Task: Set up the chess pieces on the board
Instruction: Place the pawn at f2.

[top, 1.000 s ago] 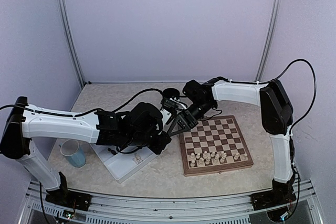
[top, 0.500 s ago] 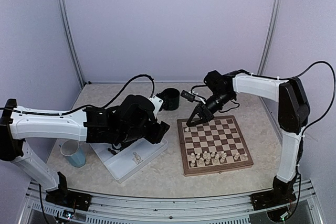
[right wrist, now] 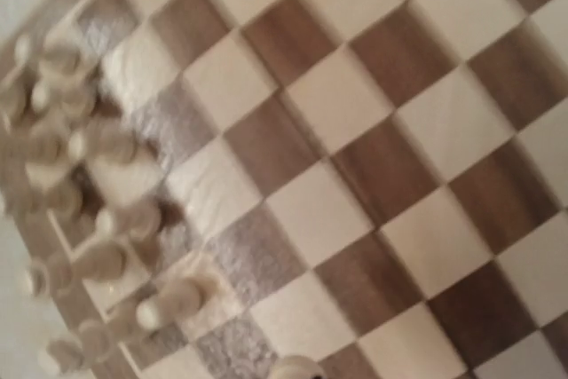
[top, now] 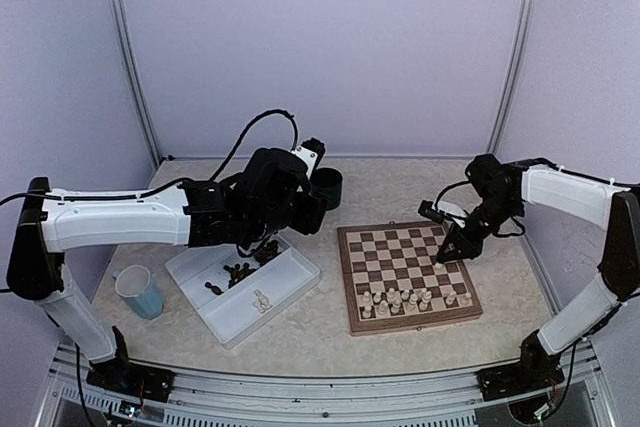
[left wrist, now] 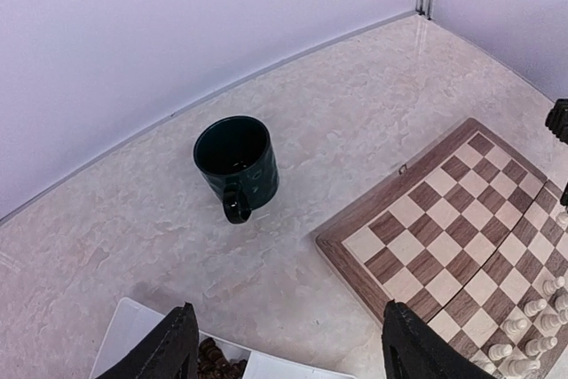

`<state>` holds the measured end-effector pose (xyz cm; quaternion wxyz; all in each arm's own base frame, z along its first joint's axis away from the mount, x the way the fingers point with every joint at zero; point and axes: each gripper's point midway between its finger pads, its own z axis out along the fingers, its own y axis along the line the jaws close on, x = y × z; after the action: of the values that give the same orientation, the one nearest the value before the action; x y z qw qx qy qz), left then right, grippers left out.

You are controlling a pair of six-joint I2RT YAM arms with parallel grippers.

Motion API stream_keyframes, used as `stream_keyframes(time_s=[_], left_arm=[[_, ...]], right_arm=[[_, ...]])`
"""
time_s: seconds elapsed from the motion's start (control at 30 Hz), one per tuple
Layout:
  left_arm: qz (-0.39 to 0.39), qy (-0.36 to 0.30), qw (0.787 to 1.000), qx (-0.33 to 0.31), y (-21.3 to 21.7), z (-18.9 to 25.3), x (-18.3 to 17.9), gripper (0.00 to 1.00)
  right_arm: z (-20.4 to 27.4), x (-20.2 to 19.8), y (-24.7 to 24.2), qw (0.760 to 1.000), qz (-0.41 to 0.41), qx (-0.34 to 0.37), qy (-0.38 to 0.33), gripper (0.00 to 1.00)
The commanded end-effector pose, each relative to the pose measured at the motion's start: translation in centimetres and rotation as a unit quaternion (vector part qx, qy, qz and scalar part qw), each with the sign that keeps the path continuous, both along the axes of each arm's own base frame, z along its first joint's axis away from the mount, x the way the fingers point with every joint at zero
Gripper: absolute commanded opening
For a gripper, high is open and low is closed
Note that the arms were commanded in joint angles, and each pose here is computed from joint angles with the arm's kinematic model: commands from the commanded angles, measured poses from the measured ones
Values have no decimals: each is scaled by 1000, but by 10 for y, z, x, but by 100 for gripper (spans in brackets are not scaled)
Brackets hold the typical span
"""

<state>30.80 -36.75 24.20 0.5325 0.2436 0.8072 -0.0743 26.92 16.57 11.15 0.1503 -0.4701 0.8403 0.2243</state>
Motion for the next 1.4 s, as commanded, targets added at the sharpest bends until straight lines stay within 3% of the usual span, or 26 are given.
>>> stream_keyframes(time_s=[0.0,0.37,0.73,1.1,1.2,1.27,1.37], left_arm=[[-23,6,1000,20,-18,-10,0,70],[-5,22,1000,21,-3,-17,-6,70],[0,33,999,18,-1,-24,-6,70],[8,46,999,24,5,-30,-7,70],[38,81,996,17,19,-39,-6,69],[80,138,987,9,39,-55,-8,66],[174,254,951,-39,74,-95,-22,59]], right_arm=[[-10,-21,-11,998,46,-15,-29,11],[-48,-41,-1,996,92,-18,2,13],[-57,-44,6,994,108,-29,2,15],[-43,-50,13,993,117,-21,3,30],[-28,-44,16,993,117,-17,-7,33],[-19,-40,16,993,116,-15,-11,34],[-2,-26,17,993,111,-9,-27,34]])
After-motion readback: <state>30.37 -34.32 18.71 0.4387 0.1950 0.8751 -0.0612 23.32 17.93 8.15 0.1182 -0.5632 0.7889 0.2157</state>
